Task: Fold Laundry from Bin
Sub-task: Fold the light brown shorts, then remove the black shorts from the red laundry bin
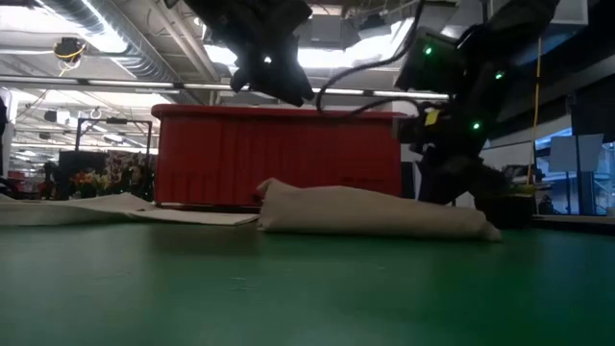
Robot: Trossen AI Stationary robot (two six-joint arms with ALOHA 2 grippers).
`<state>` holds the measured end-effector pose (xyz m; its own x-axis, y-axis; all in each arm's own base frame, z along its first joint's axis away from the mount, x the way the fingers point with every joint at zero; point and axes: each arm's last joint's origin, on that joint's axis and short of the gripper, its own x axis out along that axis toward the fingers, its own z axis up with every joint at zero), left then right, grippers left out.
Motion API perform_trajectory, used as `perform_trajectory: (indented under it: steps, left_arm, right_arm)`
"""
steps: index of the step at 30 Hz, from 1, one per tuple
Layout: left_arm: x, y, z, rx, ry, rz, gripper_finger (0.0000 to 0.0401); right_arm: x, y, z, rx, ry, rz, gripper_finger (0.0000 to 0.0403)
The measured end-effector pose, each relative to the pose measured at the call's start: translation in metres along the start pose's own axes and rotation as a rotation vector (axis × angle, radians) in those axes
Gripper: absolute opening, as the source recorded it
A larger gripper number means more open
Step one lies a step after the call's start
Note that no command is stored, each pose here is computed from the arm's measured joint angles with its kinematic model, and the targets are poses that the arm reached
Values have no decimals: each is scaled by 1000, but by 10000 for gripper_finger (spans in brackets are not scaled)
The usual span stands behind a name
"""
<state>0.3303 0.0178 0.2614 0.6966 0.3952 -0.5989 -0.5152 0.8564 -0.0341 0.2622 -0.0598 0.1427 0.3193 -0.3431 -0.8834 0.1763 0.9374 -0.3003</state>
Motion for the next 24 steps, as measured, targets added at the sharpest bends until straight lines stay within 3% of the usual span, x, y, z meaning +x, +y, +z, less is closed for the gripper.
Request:
perform_trajectory:
  steps: [7,13,18,24]
  left_arm:
    - [1,1,2,-8,-19,13,141]
    - [0,13,14,11,-80,27,141]
    - [-14,40,51,26,-195,78,141]
    - [-35,94,109,34,-337,201,141]
  right_arm:
    - [8,-27,-3,88,3,-23,7]
    - [5,-32,0,110,-36,-11,7]
    - [-12,-35,3,124,-113,34,7]
    - [-36,-41,5,144,-209,19,7]
